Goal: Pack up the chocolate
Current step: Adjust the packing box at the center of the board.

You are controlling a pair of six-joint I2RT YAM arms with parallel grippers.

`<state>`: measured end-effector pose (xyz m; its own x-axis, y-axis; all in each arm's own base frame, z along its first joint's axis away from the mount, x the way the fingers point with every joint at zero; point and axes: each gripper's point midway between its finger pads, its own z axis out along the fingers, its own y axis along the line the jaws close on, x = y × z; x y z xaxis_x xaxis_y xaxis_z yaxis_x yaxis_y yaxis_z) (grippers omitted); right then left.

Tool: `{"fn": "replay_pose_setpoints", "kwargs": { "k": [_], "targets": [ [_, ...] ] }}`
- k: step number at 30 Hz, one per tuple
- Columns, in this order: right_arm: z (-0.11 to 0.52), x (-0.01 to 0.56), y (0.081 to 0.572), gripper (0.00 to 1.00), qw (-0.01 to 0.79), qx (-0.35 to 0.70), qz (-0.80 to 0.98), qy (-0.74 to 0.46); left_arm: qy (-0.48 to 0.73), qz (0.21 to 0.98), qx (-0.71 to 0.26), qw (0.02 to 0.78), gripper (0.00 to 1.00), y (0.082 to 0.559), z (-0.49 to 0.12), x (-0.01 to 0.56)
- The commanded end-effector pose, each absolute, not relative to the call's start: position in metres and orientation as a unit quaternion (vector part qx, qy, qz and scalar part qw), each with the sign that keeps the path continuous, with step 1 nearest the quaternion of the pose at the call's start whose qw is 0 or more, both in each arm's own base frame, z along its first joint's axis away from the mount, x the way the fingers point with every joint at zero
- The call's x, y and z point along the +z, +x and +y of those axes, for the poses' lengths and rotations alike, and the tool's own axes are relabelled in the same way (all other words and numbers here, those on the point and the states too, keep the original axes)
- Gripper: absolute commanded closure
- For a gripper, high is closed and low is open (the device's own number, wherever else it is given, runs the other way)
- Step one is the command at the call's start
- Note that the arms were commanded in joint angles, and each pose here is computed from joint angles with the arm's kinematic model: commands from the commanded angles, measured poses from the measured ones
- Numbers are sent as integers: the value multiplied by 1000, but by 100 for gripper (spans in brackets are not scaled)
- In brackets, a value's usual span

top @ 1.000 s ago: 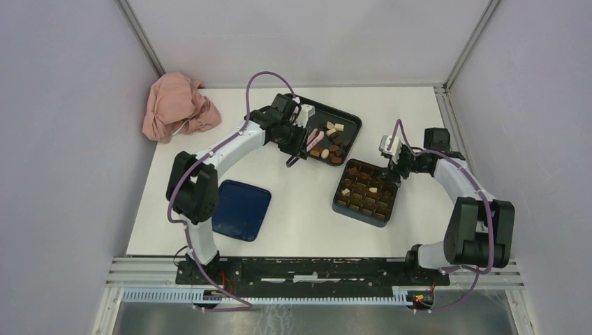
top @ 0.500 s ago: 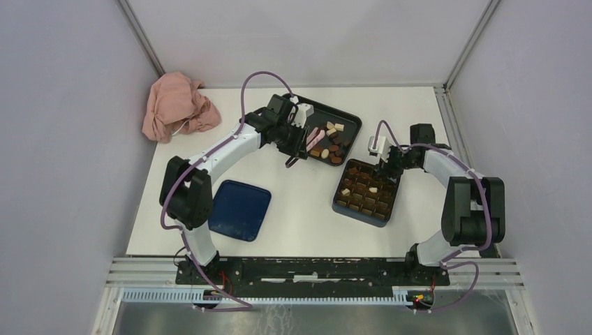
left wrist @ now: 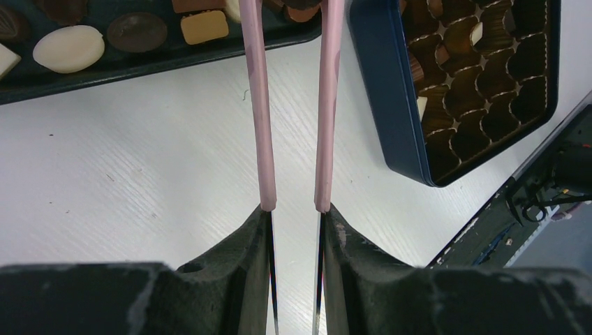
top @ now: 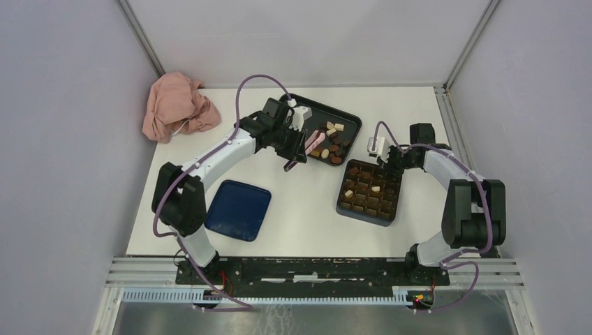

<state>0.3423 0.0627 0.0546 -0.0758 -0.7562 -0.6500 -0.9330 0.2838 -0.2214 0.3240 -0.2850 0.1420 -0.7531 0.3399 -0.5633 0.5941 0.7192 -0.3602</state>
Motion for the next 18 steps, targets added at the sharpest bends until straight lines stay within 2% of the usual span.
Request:
{"fn": "replay_pose_setpoints", "kwargs": {
  "k": [1, 10, 18],
  "targets": [
    [70, 101, 348, 100, 413, 89, 685, -593, 269, 866, -310, 285, 98, 322, -294, 181],
    [75, 151, 340, 100, 487, 24, 643, -591, 283, 852, -324, 298, 98, 309, -292, 189],
    [100, 117, 336, 100, 444, 137, 692, -552, 301, 836, -377, 262, 98, 277, -305, 190]
  ]
}}
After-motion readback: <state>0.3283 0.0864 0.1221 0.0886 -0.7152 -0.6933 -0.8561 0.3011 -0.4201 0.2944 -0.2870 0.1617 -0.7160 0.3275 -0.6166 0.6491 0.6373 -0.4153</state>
